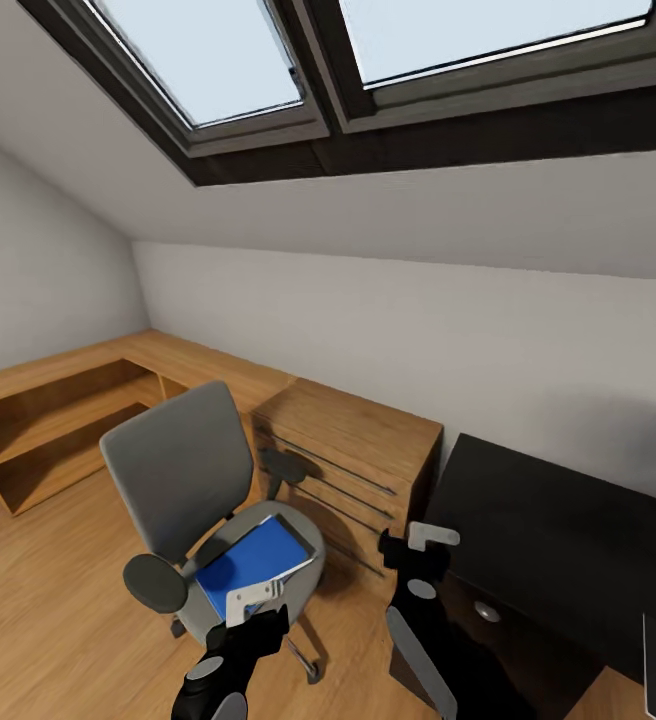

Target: In the bedroom, organize the workspace by keeping the computer under the desk, ensuring the monitor is on the desk, placing the keyboard on the desk next to the monitor, placing the mouse on the desk next to the keyboard, moving the folder from the swivel chair onto the desk next to the mouse, stacking the notebook on top of the folder with the pen on top of the notebook, and positioning the swivel chair next to the desk.

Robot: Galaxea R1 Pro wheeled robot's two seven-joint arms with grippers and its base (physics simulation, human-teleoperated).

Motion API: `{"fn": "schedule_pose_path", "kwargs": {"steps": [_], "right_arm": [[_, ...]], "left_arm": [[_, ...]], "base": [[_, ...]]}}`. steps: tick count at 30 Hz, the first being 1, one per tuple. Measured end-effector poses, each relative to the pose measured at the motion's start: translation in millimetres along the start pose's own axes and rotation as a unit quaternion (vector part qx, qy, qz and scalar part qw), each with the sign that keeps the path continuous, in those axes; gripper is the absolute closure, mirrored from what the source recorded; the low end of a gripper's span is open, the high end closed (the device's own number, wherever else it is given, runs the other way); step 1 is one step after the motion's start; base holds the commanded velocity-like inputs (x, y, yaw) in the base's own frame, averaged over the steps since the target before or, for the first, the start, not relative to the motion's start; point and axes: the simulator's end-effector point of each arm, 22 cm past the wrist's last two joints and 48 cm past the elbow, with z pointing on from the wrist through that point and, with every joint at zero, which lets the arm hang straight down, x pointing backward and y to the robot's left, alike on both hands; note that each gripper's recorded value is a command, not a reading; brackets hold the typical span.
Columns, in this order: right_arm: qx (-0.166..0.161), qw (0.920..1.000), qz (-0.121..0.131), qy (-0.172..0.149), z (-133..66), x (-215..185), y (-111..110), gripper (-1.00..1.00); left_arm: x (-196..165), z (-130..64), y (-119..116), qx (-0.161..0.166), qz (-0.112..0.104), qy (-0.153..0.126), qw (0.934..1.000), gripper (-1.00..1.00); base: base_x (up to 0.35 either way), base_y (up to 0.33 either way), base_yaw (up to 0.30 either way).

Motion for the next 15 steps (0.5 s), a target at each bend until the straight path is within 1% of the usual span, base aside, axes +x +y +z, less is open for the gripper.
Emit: {"fn": "schedule_pose_path", "kwargs": {"steps": [3, 4, 9, 12, 15], "right_arm": [[0.018, 0.9998, -0.001, 0.004, 11.0, -1, -13, -1.00], [0.029, 0.9996, -0.004, 0.007, 19.2, -2, -20, -1.00], [0.059, 0.9982, -0.010, -0.002, 40.8, -7, -44, -1.00], [0.066, 0.9977, -0.013, -0.002, 46.9, -9, -50, -1.00], [0.067, 0.9976, -0.015, -0.001, 49.5, -9, -51, -1.00]], "left_arm": [[0, 0.0, 0, 0.000, 0.000, 0.000, 1.0000, -1.00], [0, 0.1, 0, 0.000, 0.000, 0.000, 1.0000, -1.00], [0, -0.1, -1, 0.001, 0.001, 0.000, 1.0000, -1.00], [0, -0.2, -1, 0.001, 0.001, 0.000, 1.0000, -1.00], [0, -0.1, -1, 0.001, 0.000, 0.000, 1.0000, -1.00]], "base": [[0.000, -0.001, 0.000], [0.000, 0.000, 0.000], [0.000, 0.000, 0.000], [0.000, 0.000, 0.000], [0.020, 0.000, 0.000]]}}
